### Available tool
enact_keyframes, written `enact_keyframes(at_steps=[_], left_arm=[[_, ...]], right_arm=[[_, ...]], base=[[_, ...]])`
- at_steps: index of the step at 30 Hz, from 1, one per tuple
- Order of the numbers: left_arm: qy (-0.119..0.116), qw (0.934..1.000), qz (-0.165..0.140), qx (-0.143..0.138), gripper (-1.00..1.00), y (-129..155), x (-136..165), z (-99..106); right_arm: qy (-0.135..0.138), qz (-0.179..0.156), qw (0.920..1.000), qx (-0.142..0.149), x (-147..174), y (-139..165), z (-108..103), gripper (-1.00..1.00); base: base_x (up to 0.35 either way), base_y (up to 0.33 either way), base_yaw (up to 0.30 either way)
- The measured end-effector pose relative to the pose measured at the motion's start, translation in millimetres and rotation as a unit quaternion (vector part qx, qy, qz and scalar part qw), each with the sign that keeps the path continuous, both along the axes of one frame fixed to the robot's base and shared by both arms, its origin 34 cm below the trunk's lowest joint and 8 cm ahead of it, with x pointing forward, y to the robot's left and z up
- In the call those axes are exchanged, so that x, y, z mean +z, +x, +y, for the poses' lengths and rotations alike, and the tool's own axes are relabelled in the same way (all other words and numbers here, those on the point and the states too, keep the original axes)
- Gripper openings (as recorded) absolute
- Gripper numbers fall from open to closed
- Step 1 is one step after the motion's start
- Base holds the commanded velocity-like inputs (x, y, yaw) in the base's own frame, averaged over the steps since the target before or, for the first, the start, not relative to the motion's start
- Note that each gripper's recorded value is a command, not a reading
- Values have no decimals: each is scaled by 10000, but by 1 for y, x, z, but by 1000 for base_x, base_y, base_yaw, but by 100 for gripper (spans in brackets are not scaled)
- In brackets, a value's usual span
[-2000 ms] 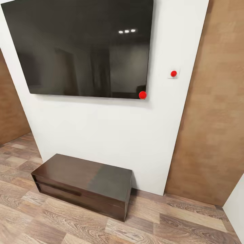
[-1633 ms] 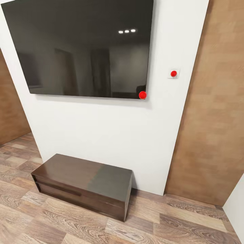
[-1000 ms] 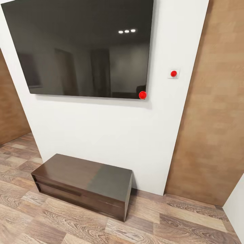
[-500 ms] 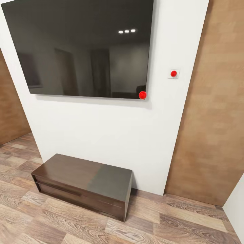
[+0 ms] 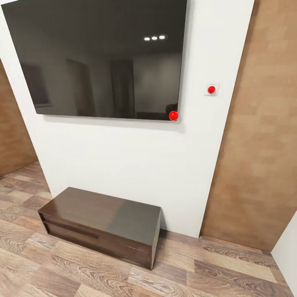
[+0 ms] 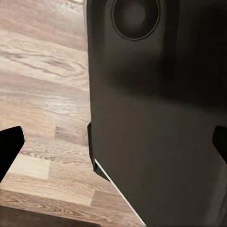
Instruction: In the bedroom, move the book from the bed onto either nightstand, and place the two sandals side by side next to the bed.
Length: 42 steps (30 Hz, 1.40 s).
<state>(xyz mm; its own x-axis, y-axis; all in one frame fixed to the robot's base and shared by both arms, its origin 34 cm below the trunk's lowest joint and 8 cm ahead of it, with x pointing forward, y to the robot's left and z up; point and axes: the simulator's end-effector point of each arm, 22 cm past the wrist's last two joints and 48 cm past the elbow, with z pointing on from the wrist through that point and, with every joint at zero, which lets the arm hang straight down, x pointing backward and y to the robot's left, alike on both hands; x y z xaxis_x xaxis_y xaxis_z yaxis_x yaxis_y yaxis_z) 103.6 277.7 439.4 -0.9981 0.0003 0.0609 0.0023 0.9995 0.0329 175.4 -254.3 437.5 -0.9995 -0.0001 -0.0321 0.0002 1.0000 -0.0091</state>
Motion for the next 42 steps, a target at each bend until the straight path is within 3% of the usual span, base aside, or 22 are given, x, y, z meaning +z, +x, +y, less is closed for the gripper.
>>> enact_keyframes(at_steps=[13,42], left_arm=[[37,10000,12,24,100,-2,0,6],[45,10000,8,45,100,-2,0,7]], right_arm=[[-1,-32,10000,18,0,7,-2,100],[13,-45,9998,180,0,10,1,100]], base=[[0,0,165],[0,0,266]])
